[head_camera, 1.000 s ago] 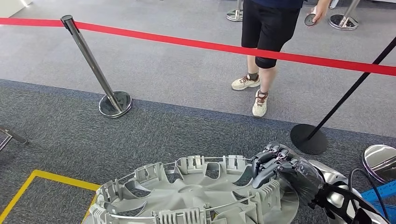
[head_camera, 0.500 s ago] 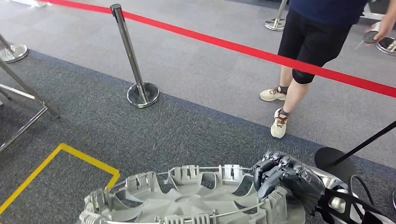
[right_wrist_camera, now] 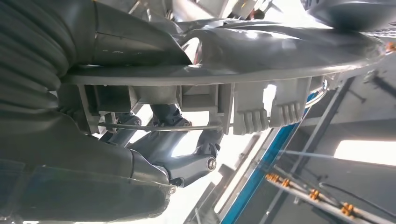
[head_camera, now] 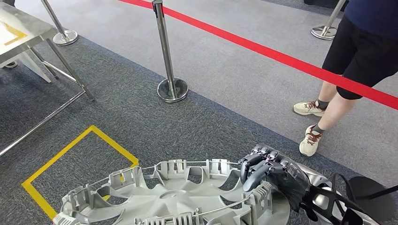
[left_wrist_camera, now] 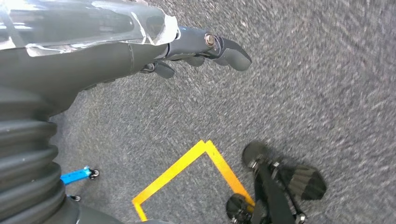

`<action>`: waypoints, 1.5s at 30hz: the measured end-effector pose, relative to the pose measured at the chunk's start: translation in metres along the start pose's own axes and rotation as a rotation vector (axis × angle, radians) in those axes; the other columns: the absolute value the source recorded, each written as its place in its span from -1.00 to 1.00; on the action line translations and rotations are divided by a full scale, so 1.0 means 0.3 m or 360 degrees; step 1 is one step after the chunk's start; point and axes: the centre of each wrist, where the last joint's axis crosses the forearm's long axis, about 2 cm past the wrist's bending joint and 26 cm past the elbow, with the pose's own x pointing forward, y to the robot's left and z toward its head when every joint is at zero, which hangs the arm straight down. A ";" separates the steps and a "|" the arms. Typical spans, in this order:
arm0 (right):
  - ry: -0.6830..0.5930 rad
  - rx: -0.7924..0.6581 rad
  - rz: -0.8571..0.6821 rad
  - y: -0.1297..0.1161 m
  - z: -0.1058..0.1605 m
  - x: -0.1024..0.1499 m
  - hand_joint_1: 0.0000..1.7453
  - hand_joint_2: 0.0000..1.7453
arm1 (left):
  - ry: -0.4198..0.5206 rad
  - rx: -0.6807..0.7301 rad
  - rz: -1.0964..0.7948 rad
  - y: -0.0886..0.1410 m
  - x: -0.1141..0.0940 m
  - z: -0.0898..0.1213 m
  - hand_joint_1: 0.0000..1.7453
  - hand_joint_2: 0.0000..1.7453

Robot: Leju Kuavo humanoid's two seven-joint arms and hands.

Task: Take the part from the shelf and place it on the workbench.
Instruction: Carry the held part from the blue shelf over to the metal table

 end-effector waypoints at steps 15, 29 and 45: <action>-0.0015 0.0034 -0.0049 -0.051 0.001 -0.014 1.00 1.00 | -0.0017 -0.0017 -0.0033 -0.009 0.026 -0.004 -1.00 1.00; 0.0011 0.0030 0.0008 -0.072 -0.012 -0.042 1.00 1.00 | -0.0084 -0.0059 -0.0017 -0.004 0.034 -0.006 -1.00 1.00; -0.0004 0.0014 -0.0001 -0.057 -0.058 -0.096 1.00 1.00 | -0.0065 -0.0053 -0.0022 -0.001 0.039 -0.008 -1.00 1.00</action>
